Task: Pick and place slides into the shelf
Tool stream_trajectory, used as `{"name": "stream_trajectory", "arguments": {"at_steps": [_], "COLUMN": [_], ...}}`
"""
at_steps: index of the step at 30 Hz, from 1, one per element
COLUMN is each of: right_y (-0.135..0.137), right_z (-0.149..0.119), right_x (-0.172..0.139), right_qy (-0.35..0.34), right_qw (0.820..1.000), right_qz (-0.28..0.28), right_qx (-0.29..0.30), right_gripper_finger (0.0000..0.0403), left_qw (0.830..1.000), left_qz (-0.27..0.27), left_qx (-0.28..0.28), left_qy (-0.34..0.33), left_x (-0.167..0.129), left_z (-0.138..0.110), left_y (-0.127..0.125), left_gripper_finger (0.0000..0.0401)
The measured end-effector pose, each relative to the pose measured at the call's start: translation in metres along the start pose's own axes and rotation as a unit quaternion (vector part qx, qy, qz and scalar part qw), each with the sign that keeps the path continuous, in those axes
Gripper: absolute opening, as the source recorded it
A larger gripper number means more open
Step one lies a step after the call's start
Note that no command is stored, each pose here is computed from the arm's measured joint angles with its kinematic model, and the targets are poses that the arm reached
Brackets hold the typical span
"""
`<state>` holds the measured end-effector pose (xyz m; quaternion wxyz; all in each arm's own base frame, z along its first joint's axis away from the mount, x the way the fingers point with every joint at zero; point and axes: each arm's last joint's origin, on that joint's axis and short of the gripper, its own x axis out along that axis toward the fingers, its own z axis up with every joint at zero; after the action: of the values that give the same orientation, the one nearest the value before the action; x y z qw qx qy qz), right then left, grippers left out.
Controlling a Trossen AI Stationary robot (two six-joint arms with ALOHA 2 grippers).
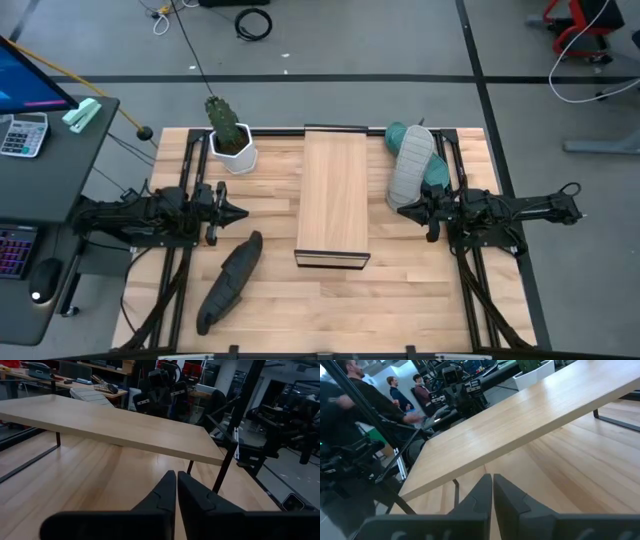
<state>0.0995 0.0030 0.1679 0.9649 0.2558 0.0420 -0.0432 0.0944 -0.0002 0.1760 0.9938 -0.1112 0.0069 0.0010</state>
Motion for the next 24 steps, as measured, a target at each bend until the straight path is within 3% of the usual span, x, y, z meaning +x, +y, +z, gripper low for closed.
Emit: {"name": "stream_trajectory", "arguments": {"at_steps": [24], "right_y": [0.0000], "right_z": [0.0000], "right_x": [0.0000], "right_qy": [0.000], "right_qw": [1.000], "right_qz": [0.000], "right_qx": [0.000], "right_gripper_finger": [0.0023], "left_qw": [1.000], "left_qz": [0.000], "left_qx": [0.000], "left_qy": [0.000], "left_x": [0.0000], "left_z": [0.0000], "left_y": [0.0000], "left_gripper_finger": [0.0020]}}
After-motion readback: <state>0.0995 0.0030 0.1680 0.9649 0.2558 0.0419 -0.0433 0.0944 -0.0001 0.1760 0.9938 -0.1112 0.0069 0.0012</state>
